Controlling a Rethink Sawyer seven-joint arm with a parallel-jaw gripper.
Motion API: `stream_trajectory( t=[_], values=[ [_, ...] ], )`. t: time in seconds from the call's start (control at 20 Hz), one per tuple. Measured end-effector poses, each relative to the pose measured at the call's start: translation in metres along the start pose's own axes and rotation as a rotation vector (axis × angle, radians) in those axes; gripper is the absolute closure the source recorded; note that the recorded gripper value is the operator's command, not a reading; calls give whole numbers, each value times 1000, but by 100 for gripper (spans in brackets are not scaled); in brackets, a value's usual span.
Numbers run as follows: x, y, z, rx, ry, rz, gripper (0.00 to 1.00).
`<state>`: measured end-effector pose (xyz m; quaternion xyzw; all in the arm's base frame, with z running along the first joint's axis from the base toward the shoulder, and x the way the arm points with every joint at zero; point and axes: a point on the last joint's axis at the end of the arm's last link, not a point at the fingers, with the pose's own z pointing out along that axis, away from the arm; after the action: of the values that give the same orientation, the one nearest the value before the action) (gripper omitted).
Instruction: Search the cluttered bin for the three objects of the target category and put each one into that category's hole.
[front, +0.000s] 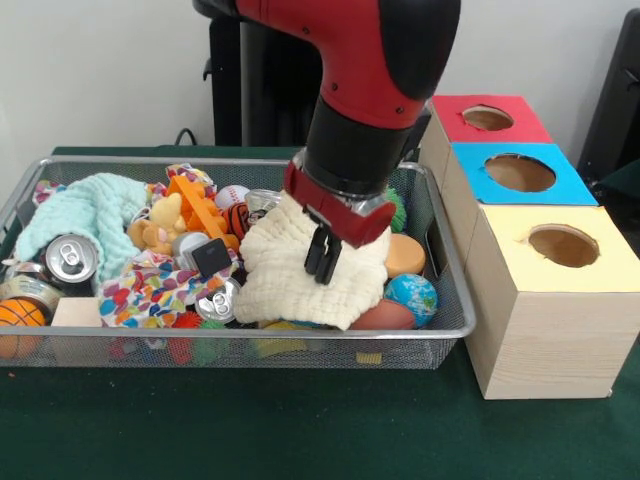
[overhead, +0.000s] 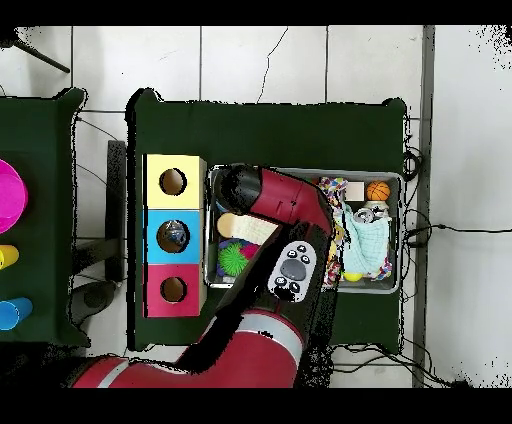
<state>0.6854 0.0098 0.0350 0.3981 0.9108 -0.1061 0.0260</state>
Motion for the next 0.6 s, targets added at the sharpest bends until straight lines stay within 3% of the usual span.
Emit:
stream_trajectory(
  t=[0.15,0.6],
  values=[
    [1,-2,-17,13,34,-3,100],
    [-2,-3,-25,11,28,-9,100]
  ],
)
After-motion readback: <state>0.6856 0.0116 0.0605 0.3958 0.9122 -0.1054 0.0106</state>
